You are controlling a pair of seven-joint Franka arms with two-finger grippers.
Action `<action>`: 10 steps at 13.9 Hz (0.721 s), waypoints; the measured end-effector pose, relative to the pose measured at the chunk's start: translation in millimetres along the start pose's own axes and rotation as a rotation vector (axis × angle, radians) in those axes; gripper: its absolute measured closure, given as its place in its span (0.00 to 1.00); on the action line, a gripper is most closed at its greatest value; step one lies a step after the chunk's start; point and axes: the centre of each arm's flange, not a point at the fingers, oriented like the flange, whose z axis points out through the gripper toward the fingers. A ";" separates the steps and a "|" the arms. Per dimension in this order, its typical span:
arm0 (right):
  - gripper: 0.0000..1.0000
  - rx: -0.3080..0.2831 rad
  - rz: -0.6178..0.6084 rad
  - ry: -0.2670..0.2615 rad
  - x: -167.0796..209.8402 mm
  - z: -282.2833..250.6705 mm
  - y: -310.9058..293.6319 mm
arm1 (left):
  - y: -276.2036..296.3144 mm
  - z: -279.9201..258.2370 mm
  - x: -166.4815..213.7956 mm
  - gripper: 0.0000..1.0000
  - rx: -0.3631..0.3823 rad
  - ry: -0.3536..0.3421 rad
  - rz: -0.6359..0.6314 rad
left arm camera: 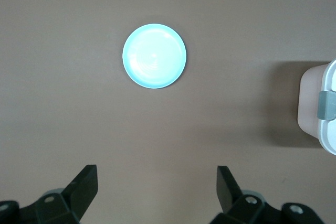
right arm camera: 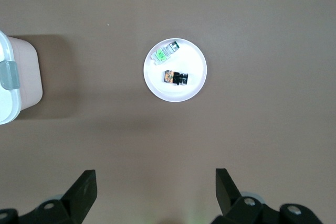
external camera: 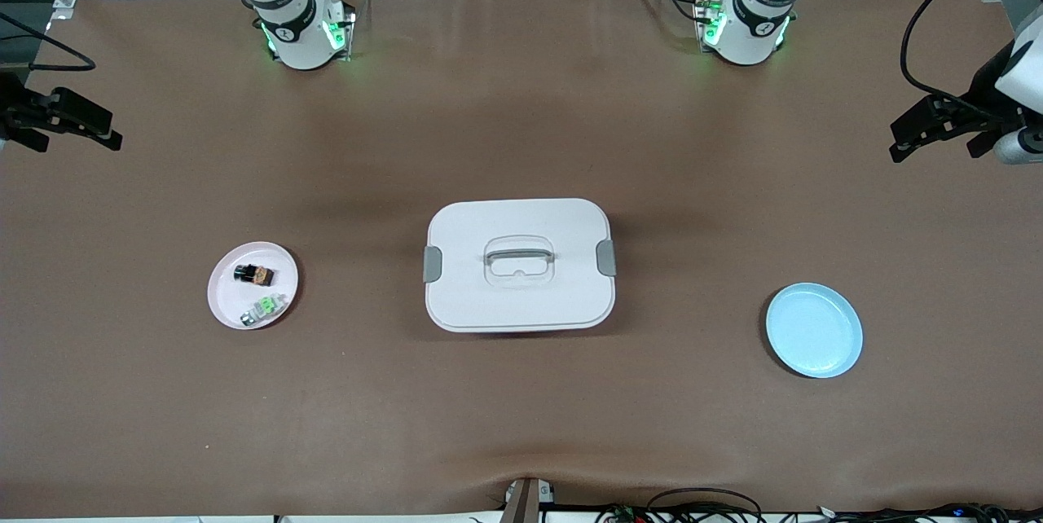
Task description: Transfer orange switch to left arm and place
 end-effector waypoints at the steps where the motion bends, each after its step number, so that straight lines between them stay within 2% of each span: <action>1: 0.00 0.000 0.000 0.000 0.0 0.0 0.1 | -0.2 0.0 0.0 0.00 0.000 0.000 0.000; 10: 0.00 0.000 -0.012 0.000 0.1 0.0 -2.1 | -1.5 0.7 -0.7 0.00 0.001 -0.008 -0.003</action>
